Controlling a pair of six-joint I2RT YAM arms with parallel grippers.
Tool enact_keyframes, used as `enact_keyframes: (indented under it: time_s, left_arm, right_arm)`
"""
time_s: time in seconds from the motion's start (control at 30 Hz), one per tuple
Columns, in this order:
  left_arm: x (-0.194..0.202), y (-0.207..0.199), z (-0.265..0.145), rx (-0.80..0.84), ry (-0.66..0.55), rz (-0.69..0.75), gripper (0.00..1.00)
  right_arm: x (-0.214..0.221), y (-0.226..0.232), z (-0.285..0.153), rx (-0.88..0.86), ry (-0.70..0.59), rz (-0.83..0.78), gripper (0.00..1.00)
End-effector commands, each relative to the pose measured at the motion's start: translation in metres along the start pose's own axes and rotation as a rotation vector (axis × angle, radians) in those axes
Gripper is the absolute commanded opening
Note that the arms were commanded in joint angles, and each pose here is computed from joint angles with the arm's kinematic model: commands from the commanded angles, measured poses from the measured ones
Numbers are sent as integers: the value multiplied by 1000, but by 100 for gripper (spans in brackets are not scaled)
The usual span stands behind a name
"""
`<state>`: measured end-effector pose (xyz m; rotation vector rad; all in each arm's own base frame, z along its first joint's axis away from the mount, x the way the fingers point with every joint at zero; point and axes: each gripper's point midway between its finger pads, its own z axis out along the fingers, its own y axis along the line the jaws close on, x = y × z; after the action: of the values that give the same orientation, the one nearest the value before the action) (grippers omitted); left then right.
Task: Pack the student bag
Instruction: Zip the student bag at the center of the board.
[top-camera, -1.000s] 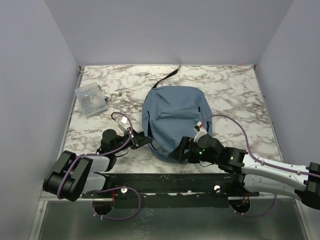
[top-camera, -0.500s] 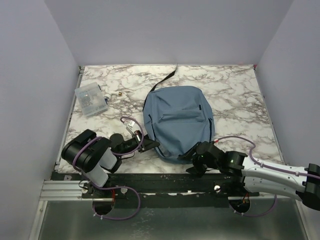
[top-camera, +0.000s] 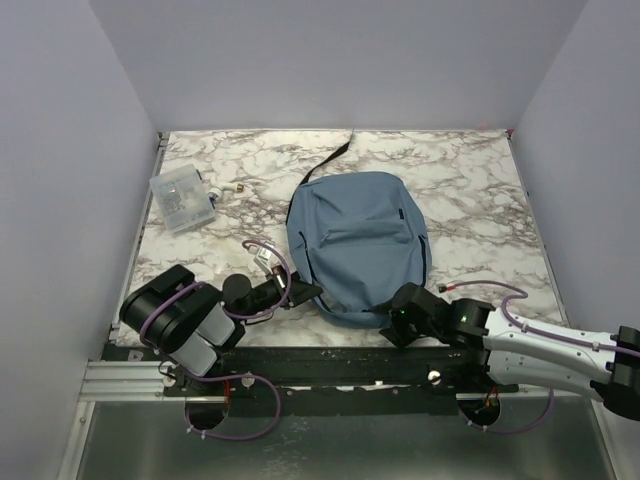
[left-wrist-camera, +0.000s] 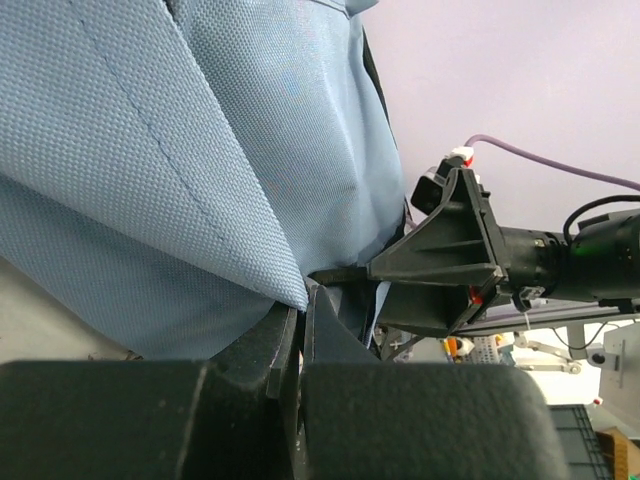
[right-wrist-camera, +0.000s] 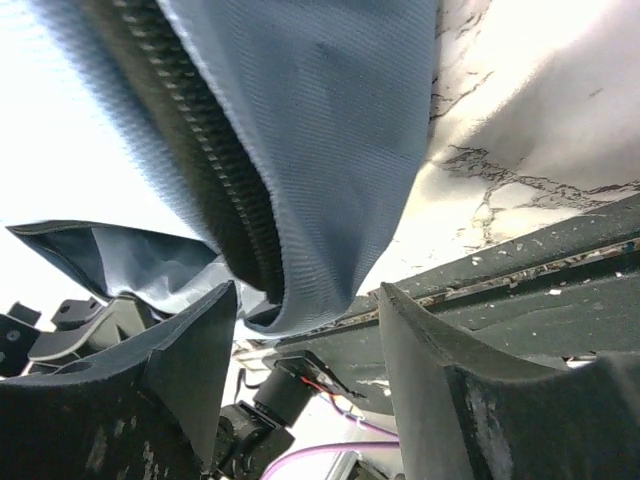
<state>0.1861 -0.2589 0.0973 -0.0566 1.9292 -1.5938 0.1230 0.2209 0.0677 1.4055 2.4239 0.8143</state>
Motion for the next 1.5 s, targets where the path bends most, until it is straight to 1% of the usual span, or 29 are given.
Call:
enact_keyframes:
  time_s: [0.0, 0.1, 0.13, 0.23, 0.27, 0.37, 0.43, 0.6, 0.67, 0.7, 0.73, 0.8, 0.87, 0.9, 0.97, 1.0, 1.03, 1.07, 1.1, 1.17, 1.2, 1.23, 1.3, 1.37, 1.4, 1.47]
  left_arm:
    - [-6, -14, -9, 56, -64, 95, 0]
    - [-6, -7, -6, 16, -53, 120, 0]
    - [-10, -11, -3, 20, -60, 137, 0]
    - [-15, -10, 0, -16, -68, 180, 0]
    - [-16, -10, -1, -26, -73, 196, 0]
    - [-16, -9, -2, -45, -65, 226, 0]
    - [-14, -10, -2, -49, -60, 245, 0]
    - [-10, -6, 2, -91, -47, 313, 0]
    - [-11, -5, 2, -96, -49, 324, 0]
    - [-11, -5, 2, -100, -50, 330, 0]
    - [-11, -5, 3, -102, -51, 333, 0]
    - [-11, -4, 2, -106, -49, 334, 0]
    - [-10, -6, 2, -104, -46, 327, 0]
    - [-9, -7, 2, -101, -42, 320, 0]
    - [-7, -10, 3, -95, -23, 300, 0]
    - [-7, -15, 4, -89, -14, 285, 0]
    - [-5, -16, 3, -89, 0, 265, 3]
    - [-4, -21, 3, -79, 9, 243, 10]
    - [-3, -27, 2, -67, 16, 220, 20]
    - [0, -35, 2, -66, 52, 177, 34]
    - [2, -35, 1, -87, 80, 156, 40]
    - [4, -39, 2, -90, 106, 138, 43]
    - [9, -42, -1, -113, 150, 78, 44]
    - [14, -45, -6, -110, 153, 0, 48]
    - [15, -46, -8, -107, 153, -29, 50]
    - [15, -50, -11, -97, 150, -57, 51]
  right_arm:
    - [-19, 20, -7, -32, -102, 150, 65]
    - [-19, 29, -8, -29, -107, 139, 73]
    - [-20, 31, -7, -23, -112, 124, 76]
    - [-23, 34, -4, 12, -118, 109, 76]
    - [-23, 32, -1, 31, -110, 118, 75]
    - [-16, 29, 5, 52, -52, 147, 66]
    - [-13, 28, 5, 63, -38, 148, 61]
    - [-12, 24, -3, 113, -39, 152, 57]
    - [-10, 23, -6, 114, -20, 161, 48]
    - [-9, 22, -6, 118, -14, 165, 42]
    - [-8, 23, -7, 115, -8, 171, 32]
    - [-8, 24, -9, 103, -1, 176, 17]
    - [-6, 22, -8, 96, 19, 187, 6]
    - [-5, 23, -8, 80, 31, 188, 1]
    - [-5, 27, -6, 22, 43, 145, 1]
    - [-6, 31, -5, -22, 40, 96, 1]
    - [-9, 39, -5, -87, 23, 27, 1]
    - [-9, 49, -4, -168, 16, -42, 1]
    - [-10, 59, -4, -253, -4, -135, 1]
    - [-11, 84, -9, -456, -42, -294, 1]
    - [-12, 98, -16, -582, -73, -344, 1]
    - [-11, 111, -25, -726, -113, -434, 1]
    - [-19, 117, -37, -895, -180, -466, 1]
    - [-22, 116, -59, -1097, -265, -581, 1]
    - [-23, 114, -61, -1128, -295, -622, 1]
    - [-19, 115, -66, -1177, -339, -742, 1]
